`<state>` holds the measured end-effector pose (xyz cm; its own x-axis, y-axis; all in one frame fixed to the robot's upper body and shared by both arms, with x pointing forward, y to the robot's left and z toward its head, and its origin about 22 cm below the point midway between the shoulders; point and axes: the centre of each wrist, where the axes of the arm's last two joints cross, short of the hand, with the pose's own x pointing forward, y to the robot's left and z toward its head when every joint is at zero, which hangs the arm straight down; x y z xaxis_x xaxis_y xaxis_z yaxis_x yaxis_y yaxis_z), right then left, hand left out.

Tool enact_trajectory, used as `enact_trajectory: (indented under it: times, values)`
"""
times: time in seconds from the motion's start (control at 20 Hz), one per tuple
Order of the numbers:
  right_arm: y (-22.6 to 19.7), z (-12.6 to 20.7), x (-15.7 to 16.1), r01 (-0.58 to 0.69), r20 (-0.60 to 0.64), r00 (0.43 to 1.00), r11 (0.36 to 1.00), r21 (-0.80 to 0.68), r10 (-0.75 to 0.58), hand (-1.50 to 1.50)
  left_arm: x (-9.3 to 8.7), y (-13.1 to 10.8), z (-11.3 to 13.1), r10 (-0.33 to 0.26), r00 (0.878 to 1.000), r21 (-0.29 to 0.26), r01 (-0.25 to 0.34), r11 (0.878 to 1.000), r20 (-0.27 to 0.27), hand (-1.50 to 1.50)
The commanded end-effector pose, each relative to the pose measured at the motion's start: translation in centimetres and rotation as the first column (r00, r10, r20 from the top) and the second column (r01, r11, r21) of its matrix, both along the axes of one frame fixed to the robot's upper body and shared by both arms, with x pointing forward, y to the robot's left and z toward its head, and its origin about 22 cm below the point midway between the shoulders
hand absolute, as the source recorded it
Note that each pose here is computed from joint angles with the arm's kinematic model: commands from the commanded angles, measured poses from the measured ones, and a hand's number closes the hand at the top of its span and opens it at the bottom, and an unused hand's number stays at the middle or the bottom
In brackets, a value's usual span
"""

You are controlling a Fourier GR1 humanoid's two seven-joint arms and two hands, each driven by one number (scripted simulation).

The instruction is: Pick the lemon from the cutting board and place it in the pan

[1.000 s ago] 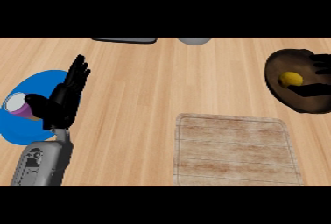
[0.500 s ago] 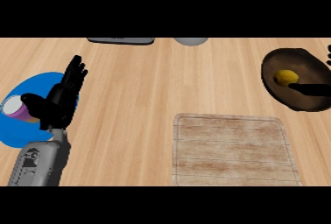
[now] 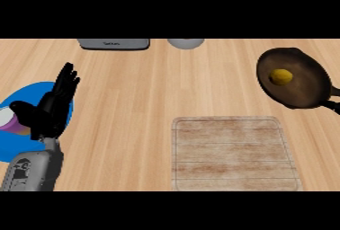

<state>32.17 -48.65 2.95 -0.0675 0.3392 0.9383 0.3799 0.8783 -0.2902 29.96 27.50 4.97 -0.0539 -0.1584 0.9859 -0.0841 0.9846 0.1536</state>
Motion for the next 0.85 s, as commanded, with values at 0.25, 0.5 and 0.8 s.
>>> enact_trajectory:
  times: [0.25,0.5,0.8]
  values:
    - [-5.0,-2.0,-7.9,-0.12,0.041,0.992,0.991,0.053,0.118,-1.5,-1.4,2.2,-0.1,0.055,0.998,0.015,-0.054,0.998,-0.029,0.0]
    - [-6.0,-0.4,-9.7,-0.128,0.049,0.991,0.991,0.043,0.126,-1.5,-2.2,1.2,-0.3,0.032,0.999,0.006,-0.032,0.999,-0.023,0.0]
    - [-4.5,2.0,-11.2,-0.118,0.006,0.993,0.993,-0.019,0.118,-1.5,-0.7,0.4,0.6,0.039,0.999,0.016,-0.039,0.999,-0.013,0.0]
